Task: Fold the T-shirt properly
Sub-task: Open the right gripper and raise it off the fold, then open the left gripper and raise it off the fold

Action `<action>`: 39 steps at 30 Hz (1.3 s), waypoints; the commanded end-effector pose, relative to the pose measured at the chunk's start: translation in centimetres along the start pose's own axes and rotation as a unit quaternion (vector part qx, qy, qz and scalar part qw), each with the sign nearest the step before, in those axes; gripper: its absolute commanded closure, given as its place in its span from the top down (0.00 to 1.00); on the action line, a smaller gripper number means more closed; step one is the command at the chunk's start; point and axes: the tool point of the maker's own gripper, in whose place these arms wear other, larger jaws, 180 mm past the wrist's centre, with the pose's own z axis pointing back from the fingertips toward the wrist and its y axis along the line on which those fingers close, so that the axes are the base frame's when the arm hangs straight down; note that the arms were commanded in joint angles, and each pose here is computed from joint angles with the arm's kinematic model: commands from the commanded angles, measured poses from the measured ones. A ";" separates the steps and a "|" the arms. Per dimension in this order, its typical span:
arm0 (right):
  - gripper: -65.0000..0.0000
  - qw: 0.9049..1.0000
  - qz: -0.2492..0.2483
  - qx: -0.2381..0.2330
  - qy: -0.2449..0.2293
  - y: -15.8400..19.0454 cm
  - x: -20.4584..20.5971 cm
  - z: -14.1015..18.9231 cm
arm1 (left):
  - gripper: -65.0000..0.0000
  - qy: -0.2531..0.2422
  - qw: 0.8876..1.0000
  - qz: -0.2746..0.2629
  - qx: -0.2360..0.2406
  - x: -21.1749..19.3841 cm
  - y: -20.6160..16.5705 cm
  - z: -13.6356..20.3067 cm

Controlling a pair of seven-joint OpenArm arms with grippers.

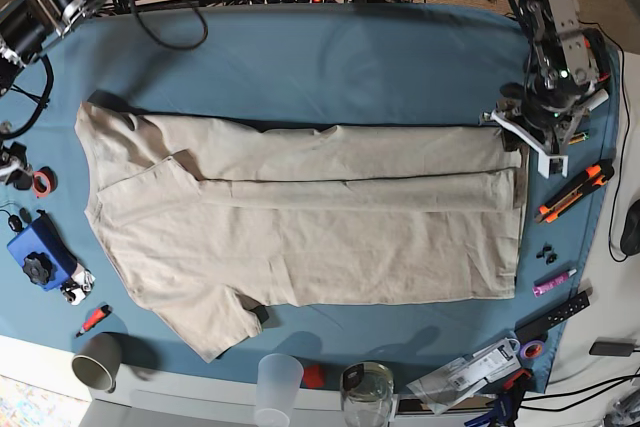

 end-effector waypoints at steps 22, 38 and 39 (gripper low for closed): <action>0.24 0.999 0.019 0.013 -0.044 -0.2 2.4 1.7 | 0.40 -0.062 0.997 -0.038 -0.004 6.5 -0.4 1.0; 0.24 0.999 0.018 0.014 -0.047 -0.1 2.5 1.6 | 0.40 -0.062 0.997 -0.047 -0.014 6.9 -0.8 1.0; 0.24 0.999 0.019 0.015 -0.047 0.0 2.4 1.5 | 0.40 -0.062 0.997 -0.047 -0.014 6.9 -0.8 1.0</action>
